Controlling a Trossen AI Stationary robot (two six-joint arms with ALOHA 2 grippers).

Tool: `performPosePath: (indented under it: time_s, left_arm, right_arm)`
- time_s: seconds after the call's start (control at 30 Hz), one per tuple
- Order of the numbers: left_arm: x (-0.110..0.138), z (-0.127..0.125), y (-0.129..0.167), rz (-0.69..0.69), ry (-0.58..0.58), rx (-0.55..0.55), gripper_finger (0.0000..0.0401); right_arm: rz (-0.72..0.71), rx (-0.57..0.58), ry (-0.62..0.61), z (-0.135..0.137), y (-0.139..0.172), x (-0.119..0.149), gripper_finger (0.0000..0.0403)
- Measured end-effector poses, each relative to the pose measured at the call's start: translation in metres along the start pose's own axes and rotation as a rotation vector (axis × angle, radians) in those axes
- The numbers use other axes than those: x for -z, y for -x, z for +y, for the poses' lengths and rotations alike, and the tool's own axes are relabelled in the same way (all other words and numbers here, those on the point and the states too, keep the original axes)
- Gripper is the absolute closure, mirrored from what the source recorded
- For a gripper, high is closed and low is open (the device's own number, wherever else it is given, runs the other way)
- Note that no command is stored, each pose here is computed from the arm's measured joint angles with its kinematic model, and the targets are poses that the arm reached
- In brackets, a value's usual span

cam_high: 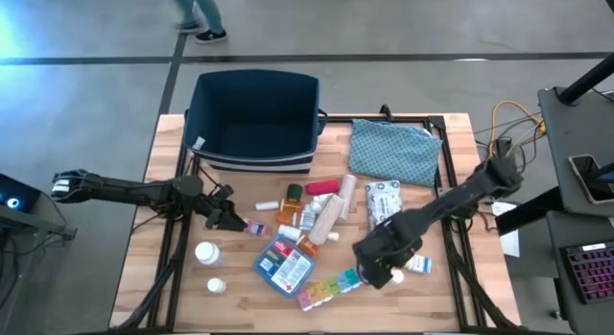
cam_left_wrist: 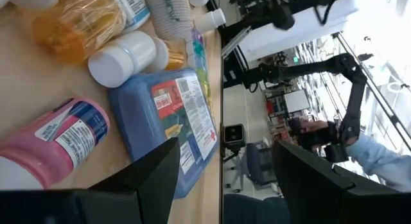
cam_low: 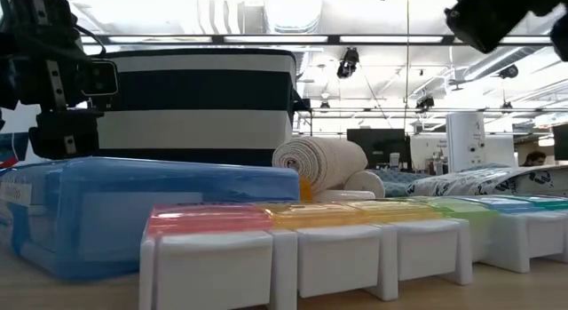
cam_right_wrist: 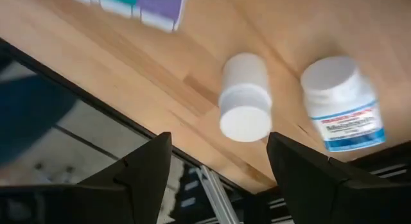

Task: Pick & place medical supplies in basket/bin
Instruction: Put the white pill bottle into the blue bin

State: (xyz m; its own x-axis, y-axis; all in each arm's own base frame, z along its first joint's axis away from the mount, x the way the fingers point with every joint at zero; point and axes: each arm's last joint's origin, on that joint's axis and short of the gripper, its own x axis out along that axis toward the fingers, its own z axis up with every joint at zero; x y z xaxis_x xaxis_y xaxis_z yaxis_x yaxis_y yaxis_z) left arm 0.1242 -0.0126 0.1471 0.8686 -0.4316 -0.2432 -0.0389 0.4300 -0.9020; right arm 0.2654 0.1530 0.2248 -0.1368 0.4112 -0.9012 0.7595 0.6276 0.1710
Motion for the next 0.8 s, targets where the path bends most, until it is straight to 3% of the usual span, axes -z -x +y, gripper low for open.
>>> performPosePath:
  time_s: [0.3, 0.8]
  left_arm:
    - [0.000, 0.000, 0.000, 0.001, 0.000, 0.001, 0.0173]
    - [0.000, 0.000, 0.000, 0.000, 0.001, -0.001, 0.0173]
  right_arm:
    - [0.050, 0.103, 0.006, -0.003, -0.032, 0.000, 0.0158]
    - [0.069, 0.050, -0.007, -0.024, -0.069, -0.014, 0.0158]
